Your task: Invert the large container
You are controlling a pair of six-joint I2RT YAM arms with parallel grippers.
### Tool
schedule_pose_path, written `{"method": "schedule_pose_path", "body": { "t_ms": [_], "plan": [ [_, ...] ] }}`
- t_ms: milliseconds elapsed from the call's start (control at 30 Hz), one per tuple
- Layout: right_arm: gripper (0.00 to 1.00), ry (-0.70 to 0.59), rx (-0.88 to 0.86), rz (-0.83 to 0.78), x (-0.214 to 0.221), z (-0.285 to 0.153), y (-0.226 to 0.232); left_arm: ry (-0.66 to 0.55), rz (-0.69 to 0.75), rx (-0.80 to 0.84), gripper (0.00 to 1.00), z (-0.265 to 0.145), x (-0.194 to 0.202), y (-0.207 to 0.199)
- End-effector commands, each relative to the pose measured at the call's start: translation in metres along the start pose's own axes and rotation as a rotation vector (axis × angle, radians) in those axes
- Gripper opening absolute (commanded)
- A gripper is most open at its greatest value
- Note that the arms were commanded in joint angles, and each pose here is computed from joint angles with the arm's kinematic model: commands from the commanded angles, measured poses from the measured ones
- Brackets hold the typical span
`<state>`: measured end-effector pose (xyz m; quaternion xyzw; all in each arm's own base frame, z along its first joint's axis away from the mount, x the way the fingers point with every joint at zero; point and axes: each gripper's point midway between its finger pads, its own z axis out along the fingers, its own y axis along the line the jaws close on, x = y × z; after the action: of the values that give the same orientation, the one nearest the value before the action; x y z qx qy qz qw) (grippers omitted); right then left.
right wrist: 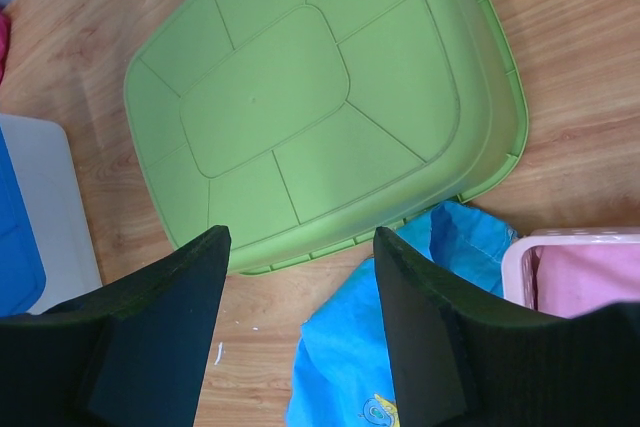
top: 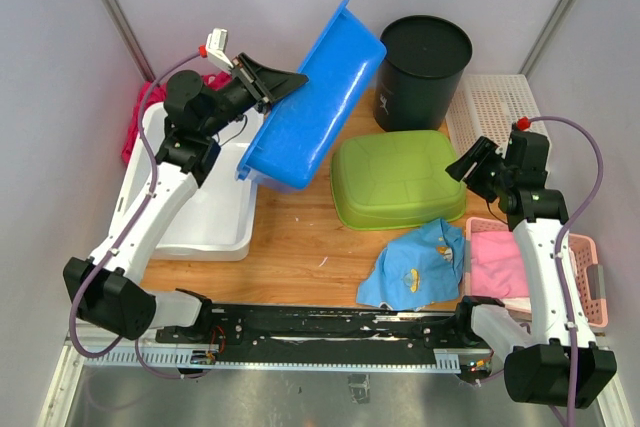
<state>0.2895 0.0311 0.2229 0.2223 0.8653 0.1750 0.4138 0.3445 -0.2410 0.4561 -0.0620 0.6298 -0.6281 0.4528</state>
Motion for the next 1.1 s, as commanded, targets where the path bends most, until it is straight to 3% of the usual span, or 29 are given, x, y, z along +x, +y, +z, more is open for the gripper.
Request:
{"method": "schedule_pose_path", "body": {
  "t_ms": [0, 300, 600, 867, 1067],
  "plan": [
    [0.61, 0.009, 0.011, -0.022, 0.007, -0.002, -0.003, -0.063, -0.024, 0.138, 0.0, -0.006, -0.011, -0.03],
    [0.61, 0.016, 0.012, -0.017, 0.008, 0.0, -0.003, -0.11, 0.133, 0.169, 0.0, -0.008, -0.037, -0.08],
    [0.61, 0.014, 0.001, -0.013, 0.006, 0.0, 0.0, -0.114, 0.04, 0.29, 0.0, -0.022, -0.036, -0.112],
    [0.61, 0.023, -0.004, -0.01, 0.006, 0.002, 0.001, -0.135, -0.191, 0.312, 0.0, -0.03, -0.024, -0.08],
    [0.61, 0.021, -0.008, -0.01, 0.005, 0.001, 0.002, -0.185, -0.348, 0.25, 0.0, -0.035, -0.012, -0.028]
  ]
}}
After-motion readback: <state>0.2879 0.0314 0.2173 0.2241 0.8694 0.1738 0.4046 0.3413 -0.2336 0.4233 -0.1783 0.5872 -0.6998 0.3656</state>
